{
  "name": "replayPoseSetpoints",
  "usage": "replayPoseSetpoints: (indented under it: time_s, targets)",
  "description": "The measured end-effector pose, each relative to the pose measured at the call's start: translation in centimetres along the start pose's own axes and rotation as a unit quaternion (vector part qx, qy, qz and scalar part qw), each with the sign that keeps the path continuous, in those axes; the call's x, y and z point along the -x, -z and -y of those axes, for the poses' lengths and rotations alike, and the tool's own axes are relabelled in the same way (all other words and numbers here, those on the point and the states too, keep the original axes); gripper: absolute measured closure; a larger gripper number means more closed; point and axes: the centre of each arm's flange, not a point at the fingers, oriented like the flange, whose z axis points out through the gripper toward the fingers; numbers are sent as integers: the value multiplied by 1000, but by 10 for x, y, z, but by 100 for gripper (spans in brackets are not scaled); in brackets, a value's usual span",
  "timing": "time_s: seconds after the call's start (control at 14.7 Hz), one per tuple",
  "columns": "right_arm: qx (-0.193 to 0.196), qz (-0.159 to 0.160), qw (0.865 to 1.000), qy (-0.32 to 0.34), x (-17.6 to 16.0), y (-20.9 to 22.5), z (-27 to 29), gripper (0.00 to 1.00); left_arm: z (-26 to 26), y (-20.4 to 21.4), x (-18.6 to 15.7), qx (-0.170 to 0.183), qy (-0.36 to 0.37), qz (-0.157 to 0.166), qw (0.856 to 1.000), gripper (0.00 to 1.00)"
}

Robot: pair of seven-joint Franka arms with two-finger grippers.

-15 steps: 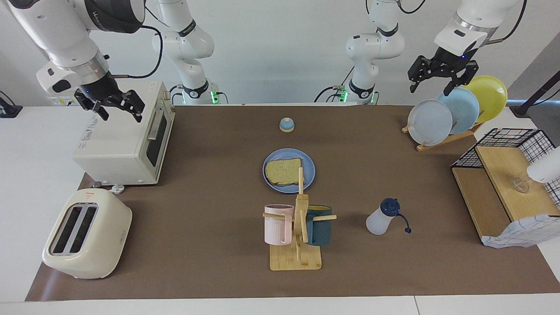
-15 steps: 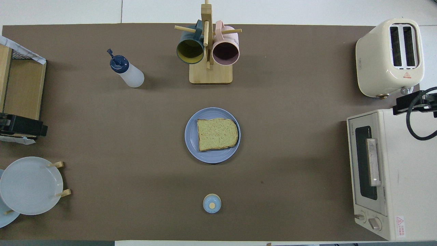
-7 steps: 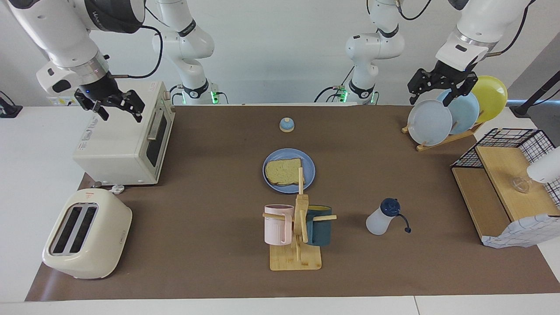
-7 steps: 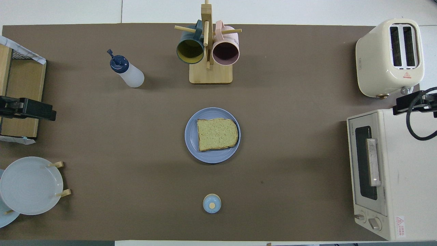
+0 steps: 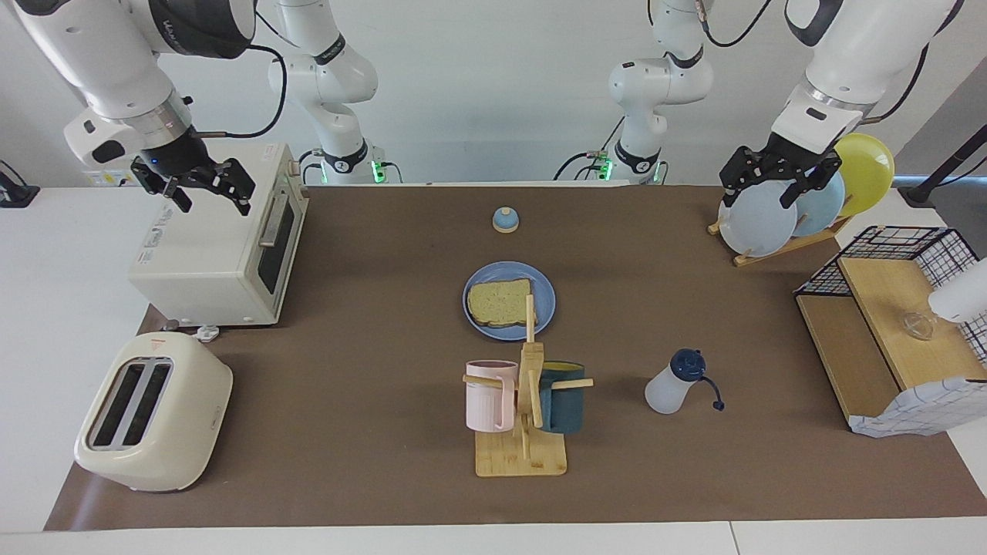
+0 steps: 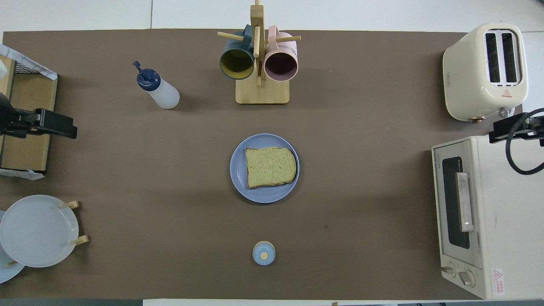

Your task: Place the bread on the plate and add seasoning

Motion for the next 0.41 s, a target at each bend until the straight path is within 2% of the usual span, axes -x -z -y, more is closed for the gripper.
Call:
replayPoseSetpoints:
  time_s: [0.41]
  targets:
    - [0,0,1000,0,0,0,0,0,1,0,0,0,2,0,1000,0]
